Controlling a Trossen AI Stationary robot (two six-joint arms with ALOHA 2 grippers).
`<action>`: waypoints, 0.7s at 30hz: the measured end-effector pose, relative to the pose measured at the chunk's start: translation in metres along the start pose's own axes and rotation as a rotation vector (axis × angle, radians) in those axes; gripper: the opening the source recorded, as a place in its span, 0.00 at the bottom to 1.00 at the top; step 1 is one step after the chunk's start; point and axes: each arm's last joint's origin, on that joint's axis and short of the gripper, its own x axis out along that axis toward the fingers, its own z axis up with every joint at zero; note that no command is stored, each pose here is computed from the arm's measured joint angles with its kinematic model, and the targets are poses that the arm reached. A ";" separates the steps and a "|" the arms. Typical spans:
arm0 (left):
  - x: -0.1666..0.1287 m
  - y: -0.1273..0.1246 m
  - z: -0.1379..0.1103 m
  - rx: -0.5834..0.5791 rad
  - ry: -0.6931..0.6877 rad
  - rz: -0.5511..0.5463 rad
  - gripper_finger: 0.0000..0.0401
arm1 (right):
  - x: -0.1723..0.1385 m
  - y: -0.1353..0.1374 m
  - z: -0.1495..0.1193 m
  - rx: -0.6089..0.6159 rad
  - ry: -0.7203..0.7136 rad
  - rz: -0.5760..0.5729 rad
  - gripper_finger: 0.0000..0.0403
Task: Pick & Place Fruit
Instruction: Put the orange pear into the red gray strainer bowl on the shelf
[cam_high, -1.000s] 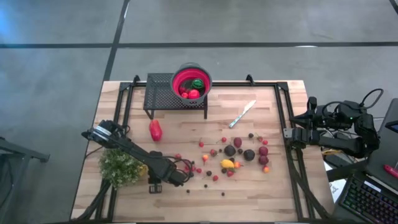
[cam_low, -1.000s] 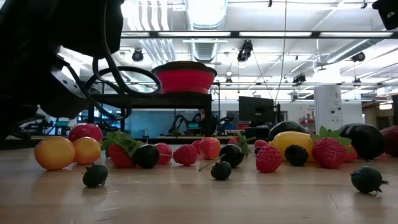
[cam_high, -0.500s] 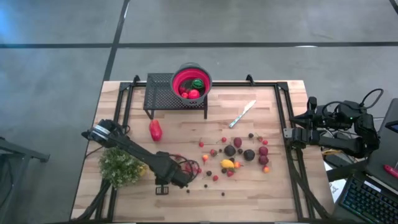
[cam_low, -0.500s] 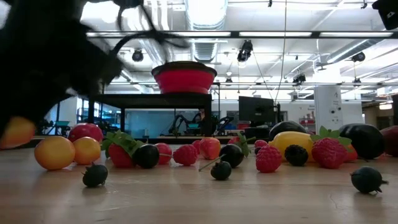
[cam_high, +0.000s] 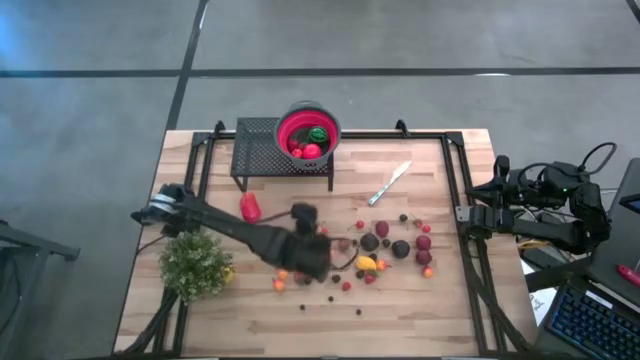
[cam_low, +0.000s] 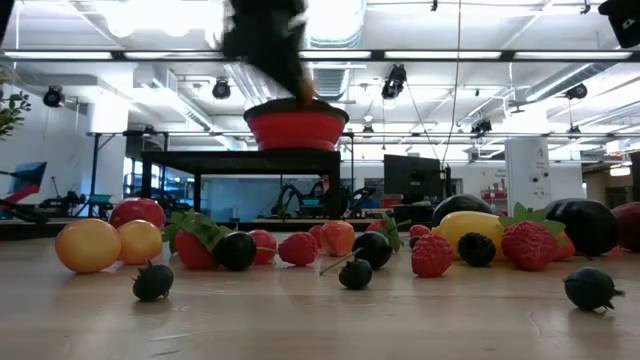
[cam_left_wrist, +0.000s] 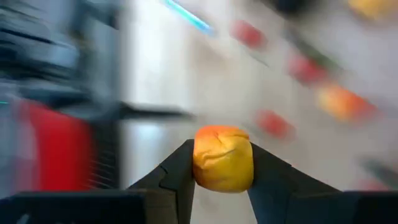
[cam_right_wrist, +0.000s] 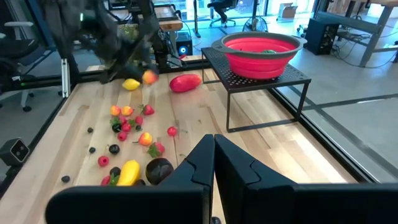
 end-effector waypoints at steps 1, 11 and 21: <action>0.001 0.010 0.008 -0.013 -0.033 0.066 0.31 | 0.000 0.000 0.000 0.001 0.000 0.000 0.02; 0.024 0.119 0.038 -0.171 -0.078 0.322 0.30 | 0.000 0.000 0.000 0.000 0.000 0.000 0.02; 0.062 0.216 0.009 -0.463 -0.029 0.240 0.30 | 0.000 0.000 0.000 0.000 0.000 0.000 0.02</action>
